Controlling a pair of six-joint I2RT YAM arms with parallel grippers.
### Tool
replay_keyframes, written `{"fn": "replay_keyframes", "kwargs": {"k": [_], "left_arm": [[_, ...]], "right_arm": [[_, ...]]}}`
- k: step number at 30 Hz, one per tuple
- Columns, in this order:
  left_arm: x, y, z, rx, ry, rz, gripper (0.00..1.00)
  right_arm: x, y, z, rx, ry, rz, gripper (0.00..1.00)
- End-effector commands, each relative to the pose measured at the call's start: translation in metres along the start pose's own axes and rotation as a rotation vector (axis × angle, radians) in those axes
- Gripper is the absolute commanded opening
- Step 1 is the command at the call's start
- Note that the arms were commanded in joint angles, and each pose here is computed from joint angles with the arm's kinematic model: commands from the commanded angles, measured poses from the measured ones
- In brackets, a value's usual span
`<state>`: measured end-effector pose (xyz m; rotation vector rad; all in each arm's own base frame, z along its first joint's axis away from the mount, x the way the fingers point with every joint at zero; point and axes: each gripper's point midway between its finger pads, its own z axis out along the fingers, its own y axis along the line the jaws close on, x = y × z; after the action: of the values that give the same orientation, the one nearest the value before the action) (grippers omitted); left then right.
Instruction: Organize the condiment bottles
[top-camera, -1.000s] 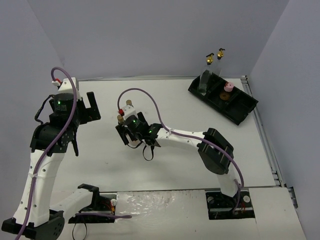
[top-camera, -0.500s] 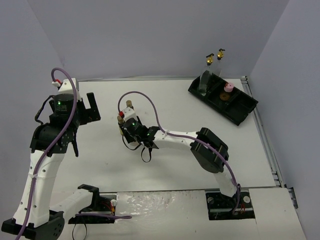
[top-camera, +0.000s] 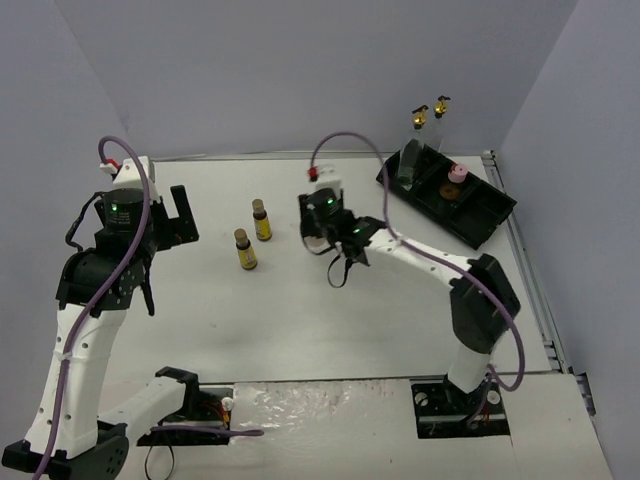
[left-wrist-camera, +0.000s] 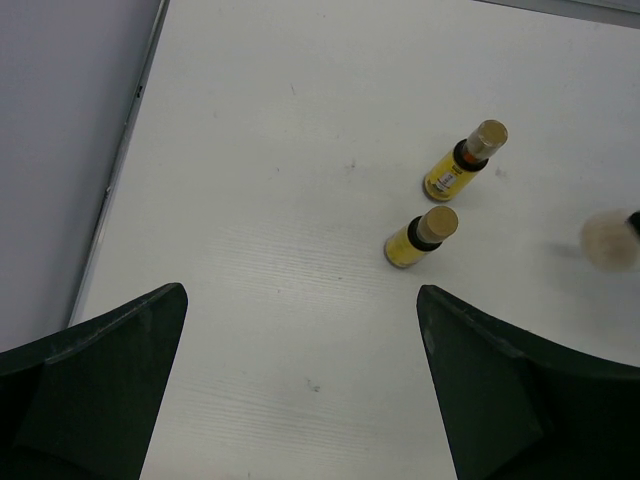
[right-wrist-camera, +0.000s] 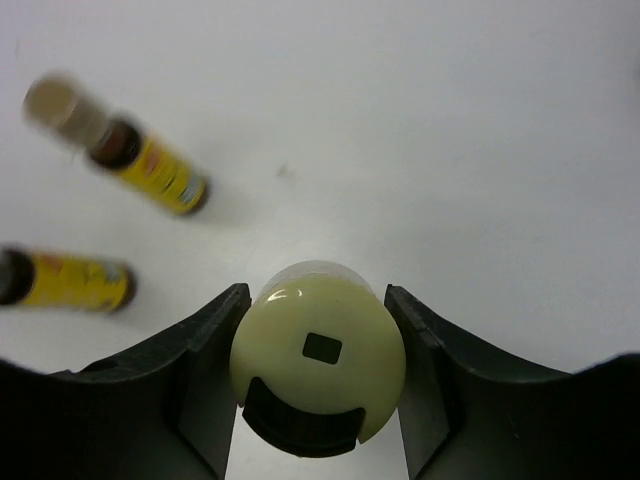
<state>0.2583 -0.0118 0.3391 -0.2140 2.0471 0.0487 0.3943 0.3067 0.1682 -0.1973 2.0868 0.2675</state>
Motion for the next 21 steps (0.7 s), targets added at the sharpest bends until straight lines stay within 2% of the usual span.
{"fn": "replay_keyframes", "kwargs": {"k": [1,5,9,21], "left_arm": [[-0.032,0.003,-0.016,0.004,-0.111,-0.026,0.97],[-0.031,0.001,-0.011,0.011,-0.108,-0.035,0.97],[-0.030,-0.003,-0.007,0.026,-0.109,-0.048,0.97],[-0.024,-0.012,0.005,0.055,-0.100,-0.067,0.97]], "right_arm": [[-0.092,-0.136,-0.031,0.195,-0.192,0.286,0.00],[-0.107,-0.216,-0.040,0.328,-0.223,0.388,0.00],[-0.105,-0.266,-0.036,0.386,-0.225,0.488,0.00],[-0.092,-0.334,-0.007,0.553,-0.236,0.544,0.00]]}}
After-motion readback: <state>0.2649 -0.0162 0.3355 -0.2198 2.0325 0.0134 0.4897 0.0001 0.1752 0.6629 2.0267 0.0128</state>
